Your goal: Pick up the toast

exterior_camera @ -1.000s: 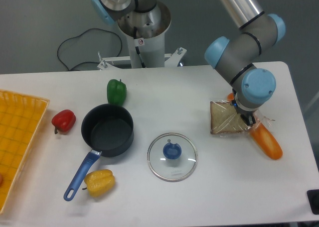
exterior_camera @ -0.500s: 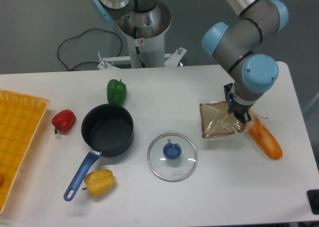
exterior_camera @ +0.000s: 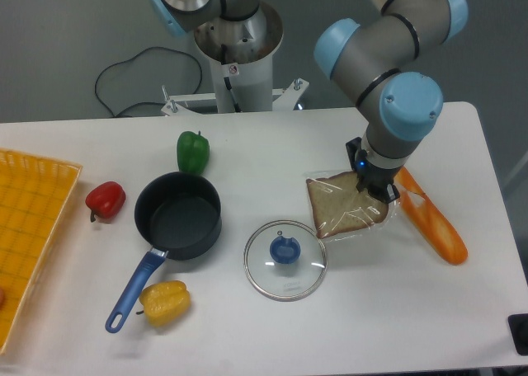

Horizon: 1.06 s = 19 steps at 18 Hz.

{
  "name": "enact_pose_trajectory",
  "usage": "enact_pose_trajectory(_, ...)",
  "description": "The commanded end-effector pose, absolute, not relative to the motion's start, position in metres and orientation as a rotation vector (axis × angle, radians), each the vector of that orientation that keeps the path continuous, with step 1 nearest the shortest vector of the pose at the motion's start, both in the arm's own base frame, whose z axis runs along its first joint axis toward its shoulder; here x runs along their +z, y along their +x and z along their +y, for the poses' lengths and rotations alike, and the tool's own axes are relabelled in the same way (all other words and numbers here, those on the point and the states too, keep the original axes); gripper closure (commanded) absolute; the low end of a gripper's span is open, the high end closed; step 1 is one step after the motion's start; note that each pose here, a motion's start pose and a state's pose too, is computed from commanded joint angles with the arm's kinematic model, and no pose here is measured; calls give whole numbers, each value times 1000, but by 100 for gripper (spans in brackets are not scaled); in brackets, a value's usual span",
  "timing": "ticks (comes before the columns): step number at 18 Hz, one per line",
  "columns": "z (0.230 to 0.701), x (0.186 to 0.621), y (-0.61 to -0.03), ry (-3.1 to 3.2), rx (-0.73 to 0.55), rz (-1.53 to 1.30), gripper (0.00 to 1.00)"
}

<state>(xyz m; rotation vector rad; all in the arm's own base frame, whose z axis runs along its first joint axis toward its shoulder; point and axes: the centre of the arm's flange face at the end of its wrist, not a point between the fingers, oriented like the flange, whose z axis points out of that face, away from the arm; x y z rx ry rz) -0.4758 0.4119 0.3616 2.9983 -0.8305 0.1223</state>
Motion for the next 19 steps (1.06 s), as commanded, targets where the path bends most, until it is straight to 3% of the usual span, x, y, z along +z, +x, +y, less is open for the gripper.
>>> enact_pose_trajectory(6, 432, 374, -446, 3027, 111, -820, 100)
enact_pose_trajectory(19, 429, 376, -431, 3047, 142, -796, 100)
